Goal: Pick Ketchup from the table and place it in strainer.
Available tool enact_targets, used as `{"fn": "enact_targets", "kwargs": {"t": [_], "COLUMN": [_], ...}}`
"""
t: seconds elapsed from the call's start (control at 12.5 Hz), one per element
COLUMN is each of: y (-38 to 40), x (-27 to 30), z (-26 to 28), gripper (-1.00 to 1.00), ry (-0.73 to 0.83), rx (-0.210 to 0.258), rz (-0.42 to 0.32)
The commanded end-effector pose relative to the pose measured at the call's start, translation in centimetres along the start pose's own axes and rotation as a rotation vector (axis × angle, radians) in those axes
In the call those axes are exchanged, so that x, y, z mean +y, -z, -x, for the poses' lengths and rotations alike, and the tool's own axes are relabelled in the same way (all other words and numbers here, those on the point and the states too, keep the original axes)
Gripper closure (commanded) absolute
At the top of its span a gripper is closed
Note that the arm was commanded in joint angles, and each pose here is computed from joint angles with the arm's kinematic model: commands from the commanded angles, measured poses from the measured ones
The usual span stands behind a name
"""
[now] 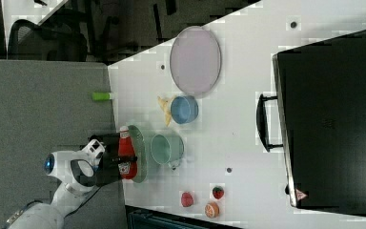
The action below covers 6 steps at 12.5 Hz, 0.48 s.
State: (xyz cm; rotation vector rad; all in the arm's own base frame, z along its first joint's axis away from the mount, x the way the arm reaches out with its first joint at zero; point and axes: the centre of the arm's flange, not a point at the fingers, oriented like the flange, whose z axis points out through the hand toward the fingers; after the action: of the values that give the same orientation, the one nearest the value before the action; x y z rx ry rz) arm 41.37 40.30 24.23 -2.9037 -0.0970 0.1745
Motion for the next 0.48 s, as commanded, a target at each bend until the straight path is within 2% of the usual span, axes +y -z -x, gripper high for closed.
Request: {"fn": "enact_targets", "kwargs": {"t": [0.08,0.16,0.24,0.48], "y": [0.4,0.1,0.6,3.3], "x": [-1.0,-0.6,-0.7,-0.6], "z": [0.0,0.1,-0.4,-1.1], "gripper": [-0.53,-0.75,-0.97,-1.0], "ry": [-0.07,-0.052,-0.055,-0.119], "rx": [0.039,0.046,0.073,0.127], "rz": [0.004,0.021,0.001,-0.007]}}
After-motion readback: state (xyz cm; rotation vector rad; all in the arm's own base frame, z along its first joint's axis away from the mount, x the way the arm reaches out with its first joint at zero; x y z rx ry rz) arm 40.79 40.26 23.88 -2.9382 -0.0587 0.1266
